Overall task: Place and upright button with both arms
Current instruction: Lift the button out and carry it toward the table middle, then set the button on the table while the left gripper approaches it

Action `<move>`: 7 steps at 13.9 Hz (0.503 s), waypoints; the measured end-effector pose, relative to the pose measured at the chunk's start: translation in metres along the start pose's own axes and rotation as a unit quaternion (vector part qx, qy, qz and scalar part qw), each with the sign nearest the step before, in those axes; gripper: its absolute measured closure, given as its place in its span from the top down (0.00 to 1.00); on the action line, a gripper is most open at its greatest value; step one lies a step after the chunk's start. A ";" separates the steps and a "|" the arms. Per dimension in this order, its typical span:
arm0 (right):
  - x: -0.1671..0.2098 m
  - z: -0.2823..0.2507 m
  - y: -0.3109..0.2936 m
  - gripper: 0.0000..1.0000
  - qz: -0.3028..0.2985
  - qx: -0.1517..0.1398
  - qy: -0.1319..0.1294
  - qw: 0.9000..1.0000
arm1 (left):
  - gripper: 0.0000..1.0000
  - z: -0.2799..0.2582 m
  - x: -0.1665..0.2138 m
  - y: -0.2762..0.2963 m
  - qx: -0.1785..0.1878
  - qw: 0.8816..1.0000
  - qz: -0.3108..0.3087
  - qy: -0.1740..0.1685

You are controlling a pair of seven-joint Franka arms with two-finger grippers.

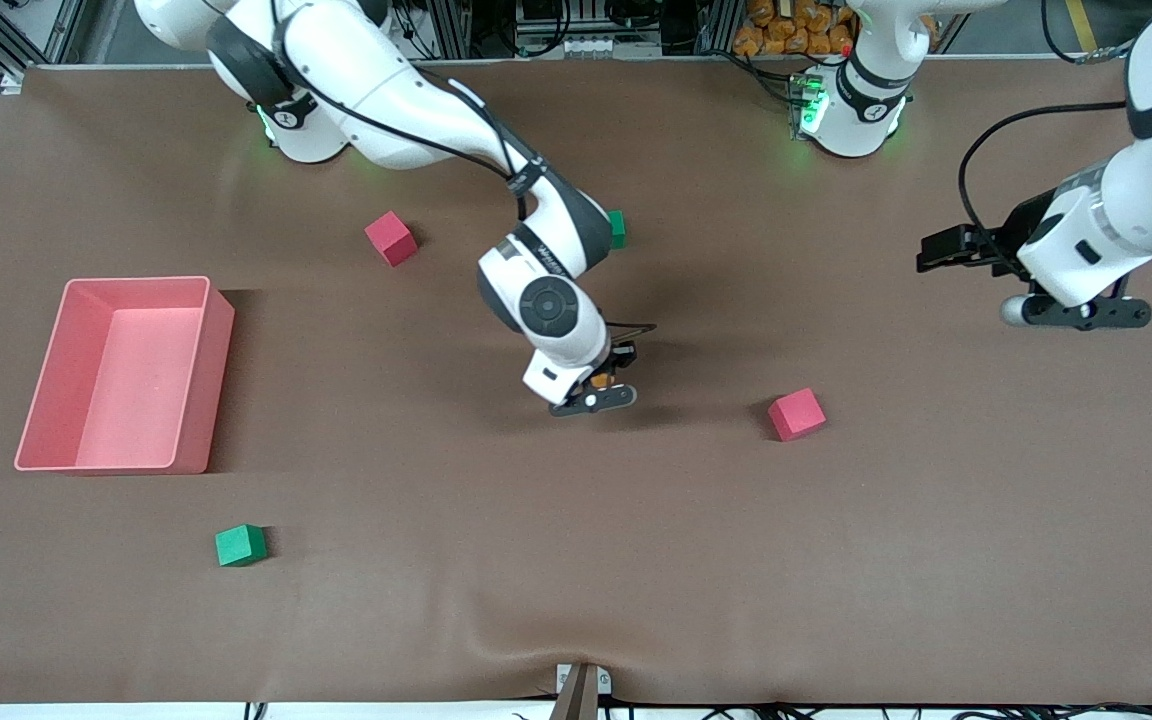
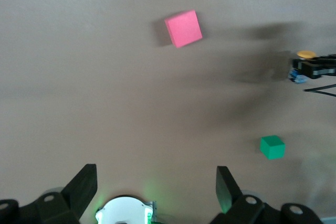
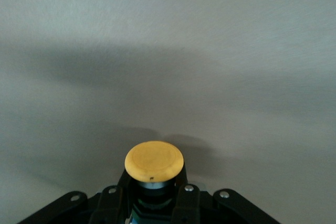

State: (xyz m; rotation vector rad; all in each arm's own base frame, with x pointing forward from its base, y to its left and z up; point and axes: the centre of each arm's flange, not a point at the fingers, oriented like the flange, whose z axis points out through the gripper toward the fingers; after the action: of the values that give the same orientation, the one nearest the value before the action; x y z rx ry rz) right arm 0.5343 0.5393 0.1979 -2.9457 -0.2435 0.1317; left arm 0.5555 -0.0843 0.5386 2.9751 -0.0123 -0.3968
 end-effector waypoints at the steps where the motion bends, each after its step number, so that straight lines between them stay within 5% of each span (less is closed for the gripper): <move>1: -0.001 0.008 -0.002 0.33 -0.005 -0.005 0.002 1.000 | 1.00 0.009 0.005 -0.001 -0.006 1.000 -0.002 -0.010; 5: 0.000 0.011 -0.003 0.37 -0.013 -0.012 0.007 1.000 | 1.00 0.051 0.030 -0.005 -0.032 0.998 -0.009 -0.054; 7: 0.003 0.006 -0.003 0.60 -0.013 -0.012 0.013 1.000 | 1.00 0.070 0.041 -0.002 -0.046 0.996 -0.009 -0.072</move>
State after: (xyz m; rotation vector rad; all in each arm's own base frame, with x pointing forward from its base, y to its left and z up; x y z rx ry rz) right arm 0.5364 0.5440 0.1920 -2.9639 -0.2804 0.0884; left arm 0.5771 -0.0933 0.4602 2.8528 0.0176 -0.5969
